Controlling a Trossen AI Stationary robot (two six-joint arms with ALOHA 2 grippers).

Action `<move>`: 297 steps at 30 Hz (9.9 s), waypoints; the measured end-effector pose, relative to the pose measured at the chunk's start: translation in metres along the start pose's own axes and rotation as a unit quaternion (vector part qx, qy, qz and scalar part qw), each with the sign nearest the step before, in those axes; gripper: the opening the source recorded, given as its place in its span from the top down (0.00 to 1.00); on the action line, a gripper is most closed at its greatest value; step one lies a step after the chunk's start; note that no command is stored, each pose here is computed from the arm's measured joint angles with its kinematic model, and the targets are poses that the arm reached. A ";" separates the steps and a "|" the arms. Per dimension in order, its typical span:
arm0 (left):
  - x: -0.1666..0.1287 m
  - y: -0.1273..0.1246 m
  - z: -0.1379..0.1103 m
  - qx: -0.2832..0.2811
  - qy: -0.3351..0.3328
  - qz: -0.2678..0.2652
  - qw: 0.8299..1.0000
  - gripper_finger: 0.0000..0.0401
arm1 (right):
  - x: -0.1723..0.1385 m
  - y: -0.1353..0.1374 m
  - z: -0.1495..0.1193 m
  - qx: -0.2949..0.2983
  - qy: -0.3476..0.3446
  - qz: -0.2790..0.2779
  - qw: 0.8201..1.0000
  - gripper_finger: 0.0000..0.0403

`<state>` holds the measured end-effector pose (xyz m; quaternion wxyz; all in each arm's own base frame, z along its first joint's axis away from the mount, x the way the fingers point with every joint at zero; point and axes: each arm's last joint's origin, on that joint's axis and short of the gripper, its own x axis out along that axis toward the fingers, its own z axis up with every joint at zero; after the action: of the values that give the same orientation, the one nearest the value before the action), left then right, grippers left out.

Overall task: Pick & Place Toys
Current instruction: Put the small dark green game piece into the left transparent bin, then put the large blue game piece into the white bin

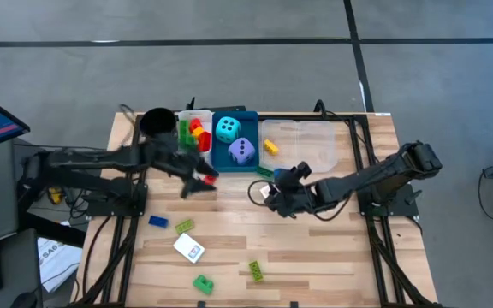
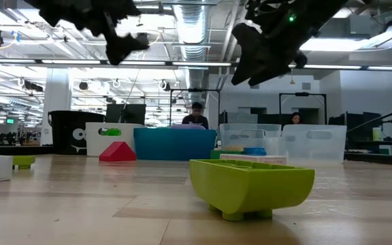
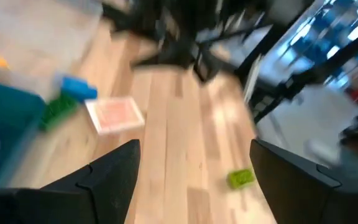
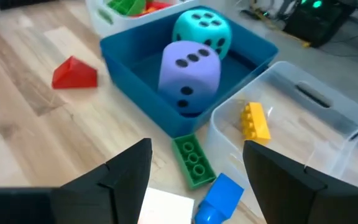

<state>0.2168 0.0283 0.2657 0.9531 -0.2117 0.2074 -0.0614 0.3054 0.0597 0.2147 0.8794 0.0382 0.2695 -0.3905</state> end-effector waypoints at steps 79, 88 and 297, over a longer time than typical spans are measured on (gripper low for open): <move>-0.002 -0.007 0.005 0.136 -0.065 0.159 0.976 0.58 | 0.127 -0.009 0.000 0.173 0.251 -0.055 0.951 1.00; -0.002 -0.007 0.005 0.136 -0.065 0.159 0.976 0.58 | 0.126 -0.010 -0.001 0.173 0.251 -0.066 0.950 1.00; 0.004 -0.012 -0.009 0.141 -0.066 0.135 0.979 0.58 | 0.037 0.041 -0.086 0.223 0.048 -0.110 0.967 0.32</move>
<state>0.2166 0.0131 0.2615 0.9845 -0.0490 0.1599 0.0535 0.3168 0.0876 0.1172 0.7861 0.2220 0.2205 -0.5330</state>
